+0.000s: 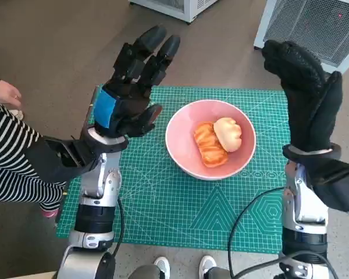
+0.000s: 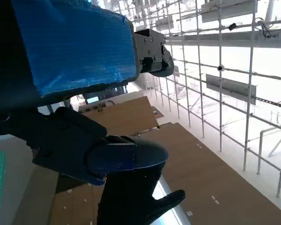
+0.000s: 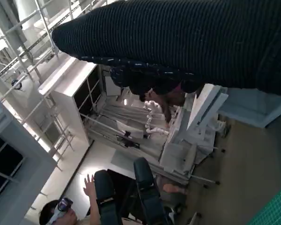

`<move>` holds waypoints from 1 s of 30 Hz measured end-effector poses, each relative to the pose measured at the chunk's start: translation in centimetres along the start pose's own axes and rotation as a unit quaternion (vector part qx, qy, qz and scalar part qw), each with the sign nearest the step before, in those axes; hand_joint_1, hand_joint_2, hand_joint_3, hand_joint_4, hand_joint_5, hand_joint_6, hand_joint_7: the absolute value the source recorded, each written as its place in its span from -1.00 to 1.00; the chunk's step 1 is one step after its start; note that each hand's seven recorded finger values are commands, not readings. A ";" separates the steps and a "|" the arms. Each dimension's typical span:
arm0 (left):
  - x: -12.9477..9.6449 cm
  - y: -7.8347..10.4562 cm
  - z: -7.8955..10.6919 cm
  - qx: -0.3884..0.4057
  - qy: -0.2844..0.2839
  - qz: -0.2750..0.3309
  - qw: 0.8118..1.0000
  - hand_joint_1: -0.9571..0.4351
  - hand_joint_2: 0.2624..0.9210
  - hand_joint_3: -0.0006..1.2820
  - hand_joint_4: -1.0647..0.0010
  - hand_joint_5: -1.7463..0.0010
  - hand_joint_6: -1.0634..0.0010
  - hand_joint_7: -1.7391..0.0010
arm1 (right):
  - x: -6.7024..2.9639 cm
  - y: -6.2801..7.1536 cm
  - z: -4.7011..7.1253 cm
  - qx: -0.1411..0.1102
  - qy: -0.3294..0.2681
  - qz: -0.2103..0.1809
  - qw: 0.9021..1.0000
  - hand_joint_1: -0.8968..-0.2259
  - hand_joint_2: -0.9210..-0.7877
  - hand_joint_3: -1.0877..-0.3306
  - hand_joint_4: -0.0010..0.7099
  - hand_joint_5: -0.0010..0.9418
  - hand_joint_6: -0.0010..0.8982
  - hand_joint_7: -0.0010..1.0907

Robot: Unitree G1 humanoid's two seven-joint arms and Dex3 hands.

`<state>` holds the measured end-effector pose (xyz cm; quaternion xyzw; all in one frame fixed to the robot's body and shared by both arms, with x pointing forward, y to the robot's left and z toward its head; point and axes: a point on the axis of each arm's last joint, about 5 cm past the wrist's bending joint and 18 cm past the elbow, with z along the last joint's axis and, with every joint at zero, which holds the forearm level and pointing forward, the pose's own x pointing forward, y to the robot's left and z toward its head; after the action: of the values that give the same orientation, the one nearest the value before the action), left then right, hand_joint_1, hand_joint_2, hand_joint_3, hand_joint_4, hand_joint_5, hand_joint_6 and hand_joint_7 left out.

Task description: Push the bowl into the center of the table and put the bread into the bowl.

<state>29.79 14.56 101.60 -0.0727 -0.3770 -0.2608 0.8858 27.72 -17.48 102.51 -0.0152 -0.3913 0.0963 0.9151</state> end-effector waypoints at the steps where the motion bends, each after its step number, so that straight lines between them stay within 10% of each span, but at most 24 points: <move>1: 0.0 0.0 0.0 0.000 0.000 -0.001 1.000 -0.56 1.00 -0.27 0.71 0.98 1.00 0.37 | -0.03 0.0 0.0 0.000 0.000 0.000 1.000 -0.41 -1.00 0.00 -0.59 -1.00 -0.94 -0.06; 30: 0.1 -0.2 0.4 -0.005 0.004 0.000 1.000 -0.56 1.00 -0.27 0.72 0.97 1.00 0.38 | -0.27 0.0 -0.1 0.003 0.003 0.002 1.000 -0.42 -1.00 0.00 -0.62 -1.00 -0.95 -0.06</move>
<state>29.52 14.45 101.94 -0.0762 -0.3724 -0.2628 0.8868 27.58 -17.51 102.27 -0.0138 -0.3883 0.0989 0.9161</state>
